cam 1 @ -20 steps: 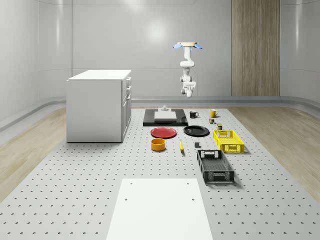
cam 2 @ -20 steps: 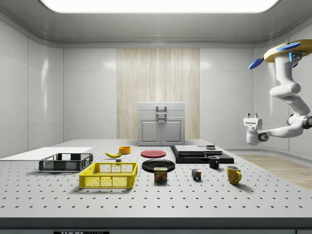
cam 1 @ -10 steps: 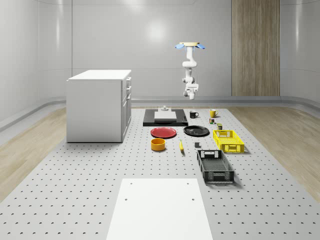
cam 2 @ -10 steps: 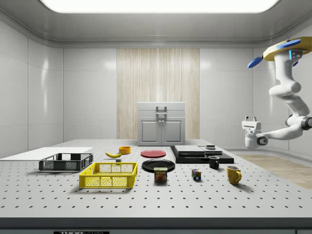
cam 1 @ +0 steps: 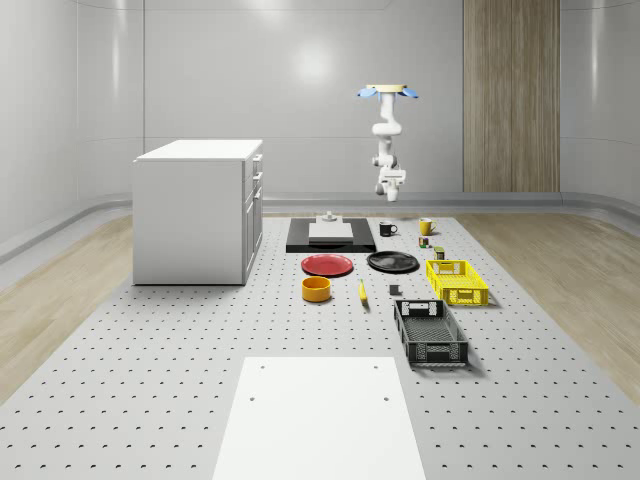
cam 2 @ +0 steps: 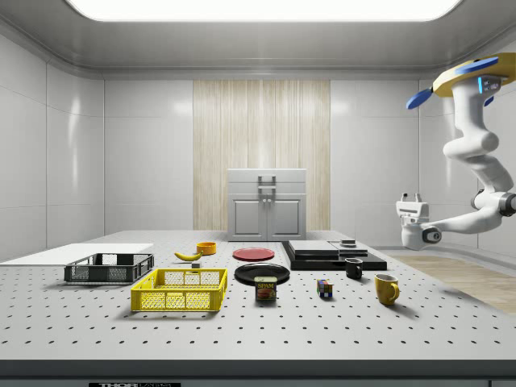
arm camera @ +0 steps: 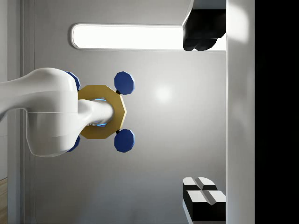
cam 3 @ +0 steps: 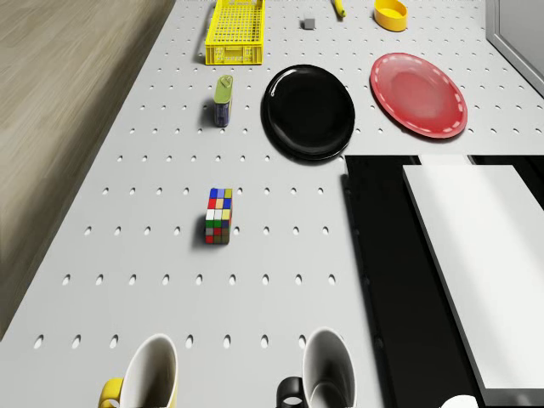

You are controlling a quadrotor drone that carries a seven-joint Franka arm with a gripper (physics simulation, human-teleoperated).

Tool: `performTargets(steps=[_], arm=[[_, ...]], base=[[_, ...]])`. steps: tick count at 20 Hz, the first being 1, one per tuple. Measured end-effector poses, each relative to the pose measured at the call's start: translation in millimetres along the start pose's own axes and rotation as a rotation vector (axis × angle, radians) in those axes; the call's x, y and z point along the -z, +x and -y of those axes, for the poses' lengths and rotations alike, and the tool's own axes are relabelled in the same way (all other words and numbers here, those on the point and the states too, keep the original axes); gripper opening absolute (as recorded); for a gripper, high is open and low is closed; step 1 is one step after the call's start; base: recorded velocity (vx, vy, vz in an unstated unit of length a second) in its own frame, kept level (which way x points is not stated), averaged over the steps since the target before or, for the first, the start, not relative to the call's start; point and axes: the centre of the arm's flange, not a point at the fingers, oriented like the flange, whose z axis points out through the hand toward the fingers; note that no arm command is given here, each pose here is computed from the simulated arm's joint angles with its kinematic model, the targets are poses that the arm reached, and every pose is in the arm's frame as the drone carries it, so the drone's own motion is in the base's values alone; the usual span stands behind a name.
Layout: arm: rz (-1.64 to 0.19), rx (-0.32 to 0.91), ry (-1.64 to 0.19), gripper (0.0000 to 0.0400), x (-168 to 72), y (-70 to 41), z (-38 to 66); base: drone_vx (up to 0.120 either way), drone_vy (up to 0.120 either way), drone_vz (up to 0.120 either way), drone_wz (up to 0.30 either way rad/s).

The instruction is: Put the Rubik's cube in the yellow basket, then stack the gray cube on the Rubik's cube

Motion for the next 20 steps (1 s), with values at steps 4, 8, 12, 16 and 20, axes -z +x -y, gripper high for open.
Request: performTargets(steps=[4,8,12,16,20], arm=[[-0.003,0.0,0.002,0.04,0.2,-0.2,-0.2],[-0.005,0.0,0.003,0.04,0.3,-0.5,-0.3],[-0.009,0.0,0.004,0.04,0.3,-0.9,-0.3],[-0.014,0.0,0.003,0.04,0.3,-1.4,-0.3],[-0.023,0.0,-0.001,0.04,0.3,-2.2,0.1]], base=[[0.12,0.12,0.0,0.0],[0.12,0.12,0.0,0.0],[0.12,0.12,0.0,0.0],[0.12,0.12,0.0,0.0],[0.12,0.12,0.0,0.0]])
